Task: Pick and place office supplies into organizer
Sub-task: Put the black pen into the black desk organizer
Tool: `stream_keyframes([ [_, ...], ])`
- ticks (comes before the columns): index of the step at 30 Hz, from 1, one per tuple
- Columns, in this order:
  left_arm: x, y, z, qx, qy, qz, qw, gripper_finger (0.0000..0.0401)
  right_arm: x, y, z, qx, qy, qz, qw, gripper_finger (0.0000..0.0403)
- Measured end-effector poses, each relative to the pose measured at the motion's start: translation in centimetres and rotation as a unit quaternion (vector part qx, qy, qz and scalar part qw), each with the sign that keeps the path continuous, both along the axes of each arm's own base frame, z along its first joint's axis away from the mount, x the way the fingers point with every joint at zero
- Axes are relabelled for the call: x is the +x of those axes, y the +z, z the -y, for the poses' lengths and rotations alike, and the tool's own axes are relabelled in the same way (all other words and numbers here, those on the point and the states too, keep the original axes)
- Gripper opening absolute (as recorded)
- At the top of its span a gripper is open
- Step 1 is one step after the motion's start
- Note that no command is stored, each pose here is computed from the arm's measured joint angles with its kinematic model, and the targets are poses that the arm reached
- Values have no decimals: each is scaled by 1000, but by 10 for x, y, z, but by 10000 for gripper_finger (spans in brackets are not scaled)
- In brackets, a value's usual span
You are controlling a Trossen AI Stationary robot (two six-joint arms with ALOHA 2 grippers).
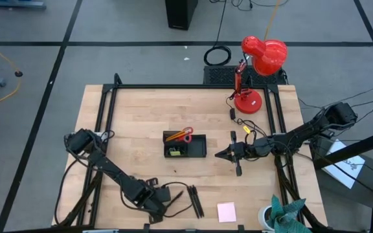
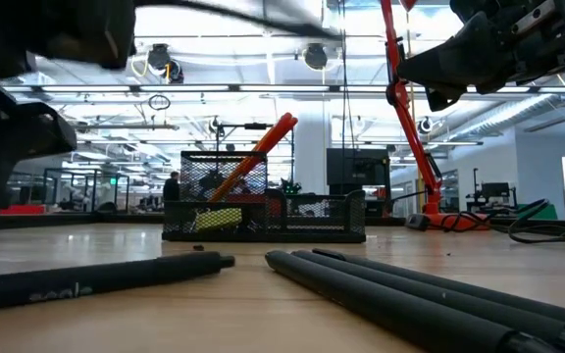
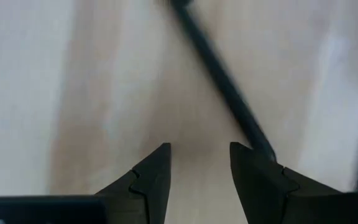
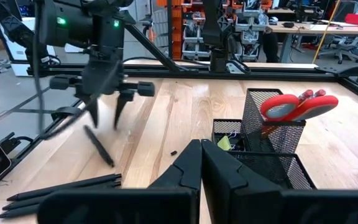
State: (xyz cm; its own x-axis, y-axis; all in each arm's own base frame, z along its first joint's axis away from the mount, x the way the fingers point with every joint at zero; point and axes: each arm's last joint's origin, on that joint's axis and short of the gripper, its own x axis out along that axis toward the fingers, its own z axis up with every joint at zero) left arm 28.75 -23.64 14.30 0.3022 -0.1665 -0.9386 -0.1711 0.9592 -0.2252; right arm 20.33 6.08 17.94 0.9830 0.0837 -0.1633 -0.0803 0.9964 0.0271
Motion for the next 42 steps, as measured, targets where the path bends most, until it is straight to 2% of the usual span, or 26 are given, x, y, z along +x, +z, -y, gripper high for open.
stream_keyframes([
  [5,4,3,4,13,-12,49,999,168,0,0,0,0,0,0,1000,4],
  [8,8,8,-2,19,17,60,998,168,0,0,0,0,0,0,1000,4],
  [14,23,19,-24,-13,116,65,991,168,0,0,0,0,0,1,1000,4],
  [21,36,15,-45,-23,135,33,990,168,0,0,0,-1,0,0,1000,4],
  [26,47,29,-47,-21,130,41,990,168,0,-1,0,-13,2,-2,1000,4],
  [31,58,40,-39,-19,99,55,993,168,0,0,0,-17,2,0,1000,4],
  [36,66,31,-22,-11,59,33,998,168,0,0,0,-17,2,2,1000,4],
  [39,76,27,-9,-42,33,52,997,168,0,0,0,-15,1,2,1000,4],
  [42,81,17,-2,-44,23,51,997,168,0,0,0,-13,1,1,1000,4],
])
